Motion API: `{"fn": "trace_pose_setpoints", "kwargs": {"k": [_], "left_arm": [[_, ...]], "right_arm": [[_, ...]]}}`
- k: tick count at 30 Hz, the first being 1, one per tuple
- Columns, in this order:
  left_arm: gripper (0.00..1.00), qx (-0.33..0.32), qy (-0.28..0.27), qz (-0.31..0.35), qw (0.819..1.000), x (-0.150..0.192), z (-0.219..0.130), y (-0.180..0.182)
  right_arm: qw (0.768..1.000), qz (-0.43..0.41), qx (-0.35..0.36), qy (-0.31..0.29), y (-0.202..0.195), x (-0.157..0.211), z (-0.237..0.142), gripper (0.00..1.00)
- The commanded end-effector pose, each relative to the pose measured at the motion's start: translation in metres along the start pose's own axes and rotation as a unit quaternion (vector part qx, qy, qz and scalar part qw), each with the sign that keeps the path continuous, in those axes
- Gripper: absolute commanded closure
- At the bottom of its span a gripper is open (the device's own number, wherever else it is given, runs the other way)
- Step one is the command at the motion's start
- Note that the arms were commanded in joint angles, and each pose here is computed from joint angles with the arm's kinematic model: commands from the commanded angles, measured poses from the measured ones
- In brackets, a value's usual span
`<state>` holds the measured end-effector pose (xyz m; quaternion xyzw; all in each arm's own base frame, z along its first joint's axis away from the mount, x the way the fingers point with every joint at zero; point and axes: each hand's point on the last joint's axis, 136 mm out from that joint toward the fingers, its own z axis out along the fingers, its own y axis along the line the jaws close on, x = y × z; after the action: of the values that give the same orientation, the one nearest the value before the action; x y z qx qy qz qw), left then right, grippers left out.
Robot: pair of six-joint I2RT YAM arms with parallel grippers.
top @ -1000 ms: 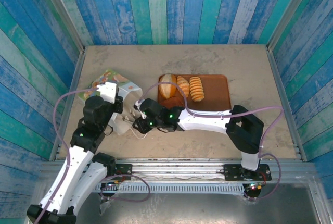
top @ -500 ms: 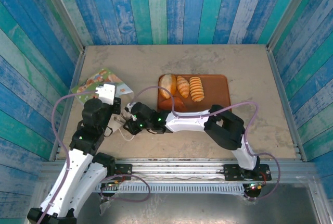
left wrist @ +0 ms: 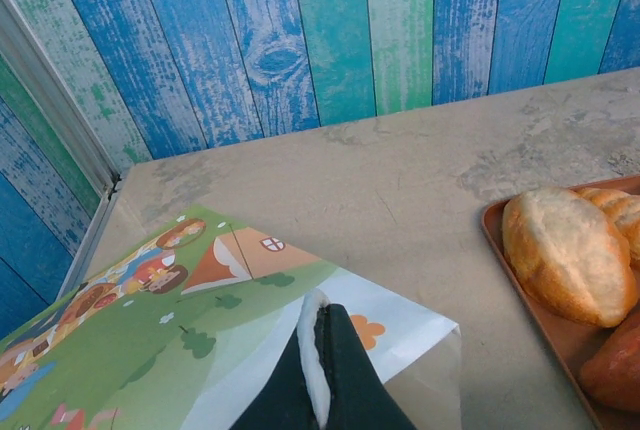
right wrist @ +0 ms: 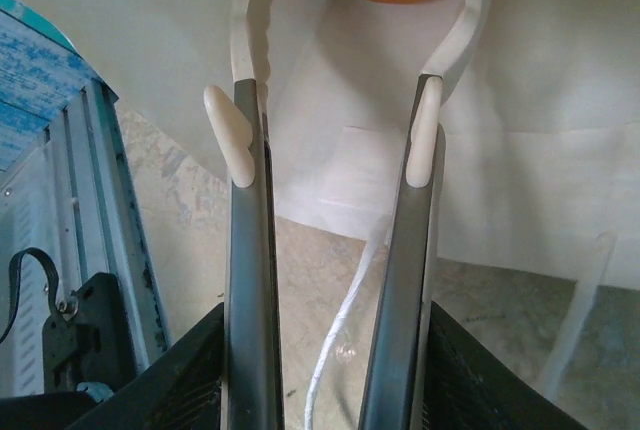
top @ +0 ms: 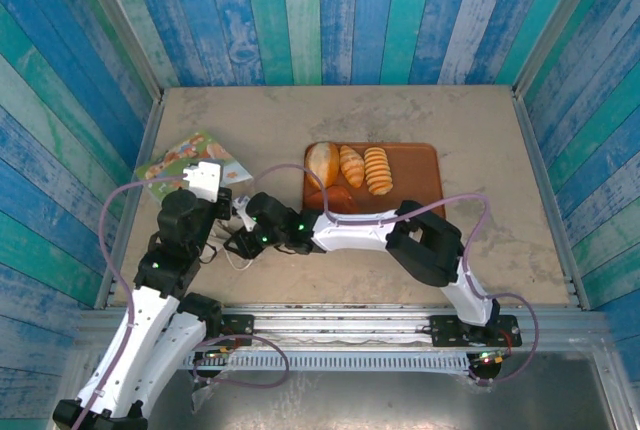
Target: Take the fake bread out of the paper bag
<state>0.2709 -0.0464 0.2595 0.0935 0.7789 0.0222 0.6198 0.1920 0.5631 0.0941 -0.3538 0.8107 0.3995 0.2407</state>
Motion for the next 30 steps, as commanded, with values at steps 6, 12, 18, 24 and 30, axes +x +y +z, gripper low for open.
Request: {"fn": "trace_pose_setpoints", "kwargs": {"k": [6,12,18,24,30], "left_arm": [[1.0,0.008,-0.015,-0.002,1.0,-0.011,-0.003,-0.002],[1.0,0.009,-0.018,-0.009,1.0,-0.013,-0.004,-0.002],[1.0,-0.016,-0.02,-0.015,1.0,-0.015,-0.004,0.007],[1.0,-0.023,-0.019,-0.019,0.999,-0.014,-0.003,0.009],[1.0,-0.01,-0.02,-0.021,1.0,-0.01,-0.002,0.004]], "right_arm": [[0.999,-0.023,-0.019,0.011,0.004,-0.005,0.012,0.57],[1.0,-0.026,-0.004,0.005,0.001,-0.009,0.001,0.66],[0.998,-0.033,0.042,-0.015,-0.004,-0.018,-0.038,0.68],[0.996,0.01,0.088,0.003,-0.024,0.01,-0.078,0.68],[0.99,0.013,0.137,0.034,-0.046,0.033,-0.086,0.65]]}}
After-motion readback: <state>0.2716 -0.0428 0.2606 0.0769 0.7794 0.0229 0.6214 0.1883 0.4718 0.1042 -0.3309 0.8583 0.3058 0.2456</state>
